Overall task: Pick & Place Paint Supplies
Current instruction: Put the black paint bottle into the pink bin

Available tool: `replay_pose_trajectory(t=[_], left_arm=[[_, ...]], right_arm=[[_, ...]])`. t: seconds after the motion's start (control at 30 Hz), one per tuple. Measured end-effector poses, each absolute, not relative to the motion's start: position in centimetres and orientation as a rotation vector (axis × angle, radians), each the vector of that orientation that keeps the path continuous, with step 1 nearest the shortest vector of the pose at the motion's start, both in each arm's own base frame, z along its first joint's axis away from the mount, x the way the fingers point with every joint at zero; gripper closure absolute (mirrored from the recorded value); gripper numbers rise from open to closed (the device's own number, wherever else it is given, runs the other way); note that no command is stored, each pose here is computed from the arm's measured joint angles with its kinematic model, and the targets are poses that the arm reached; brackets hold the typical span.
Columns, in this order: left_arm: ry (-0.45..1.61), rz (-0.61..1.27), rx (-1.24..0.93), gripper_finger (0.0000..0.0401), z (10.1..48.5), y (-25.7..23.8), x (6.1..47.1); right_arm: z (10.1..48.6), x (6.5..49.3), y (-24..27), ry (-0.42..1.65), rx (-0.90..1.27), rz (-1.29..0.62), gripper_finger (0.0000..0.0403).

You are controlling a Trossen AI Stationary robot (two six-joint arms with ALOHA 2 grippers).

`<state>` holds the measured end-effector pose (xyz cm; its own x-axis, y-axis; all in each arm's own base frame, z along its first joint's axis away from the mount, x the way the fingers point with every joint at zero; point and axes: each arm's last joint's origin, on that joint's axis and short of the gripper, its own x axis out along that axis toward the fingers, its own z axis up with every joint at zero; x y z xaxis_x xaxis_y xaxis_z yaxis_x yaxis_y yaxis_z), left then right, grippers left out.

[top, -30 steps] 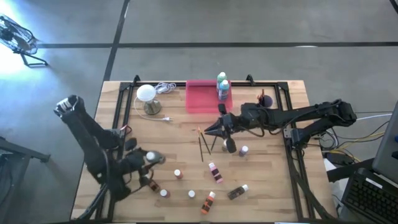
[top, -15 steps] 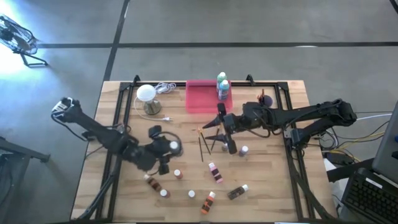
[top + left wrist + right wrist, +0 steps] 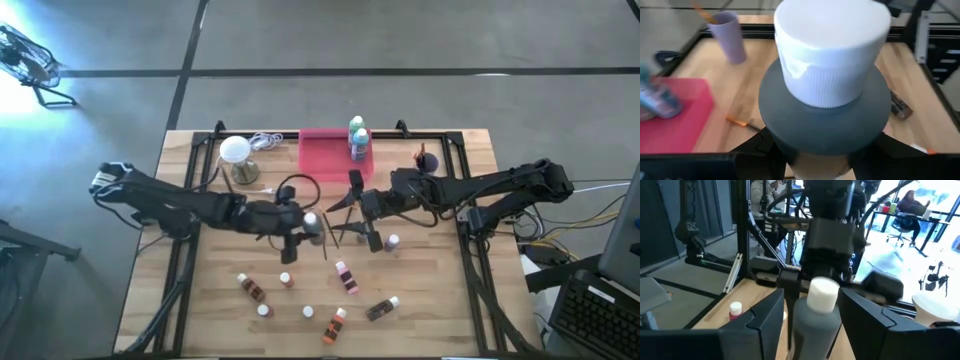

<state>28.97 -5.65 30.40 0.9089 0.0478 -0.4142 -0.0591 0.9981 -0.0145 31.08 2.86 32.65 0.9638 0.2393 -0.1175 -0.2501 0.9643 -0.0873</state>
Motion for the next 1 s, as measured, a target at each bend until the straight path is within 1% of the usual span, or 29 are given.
replay_pose_trajectory(t=[0.23, 0.4, 0.6, 0.7, 0.87, 1.0], left_arm=[[0.43, 0.006, 0.022, 0.0233, 30.4, -5.2, 31.9], [0.43, -0.011, 0.079, 0.0233, 31.0, -5.5, 33.5], [0.436, -0.013, 0.121, 0.0233, 31.9, -5.7, 34.4], [0.429, -0.008, 0.137, 0.0233, 32.4, -5.7, 34.6], [0.447, -0.011, 0.146, 0.0233, 32.3, -5.6, 34.6], [0.45, -0.007, 0.147, 0.0233, 32.4, -5.6, 34.6]], right_arm=[[32.6, 31.1, 2.8, 0.11, -0.098, 0.239, 0.0231], [32.3, 31.0, 2.8, 0.144, -0.074, 0.239, 0.022], [31.9, 30.9, 2.8, 0.197, -0.048, 0.239, 0.0206], [31.8, 30.9, 2.8, 0.201, -0.044, 0.239, 0.0205], [31.8, 30.9, 2.8, 0.203, -0.05, 0.24, 0.0222], [31.8, 30.9, 2.8, 0.199, -0.05, 0.24, 0.025]])
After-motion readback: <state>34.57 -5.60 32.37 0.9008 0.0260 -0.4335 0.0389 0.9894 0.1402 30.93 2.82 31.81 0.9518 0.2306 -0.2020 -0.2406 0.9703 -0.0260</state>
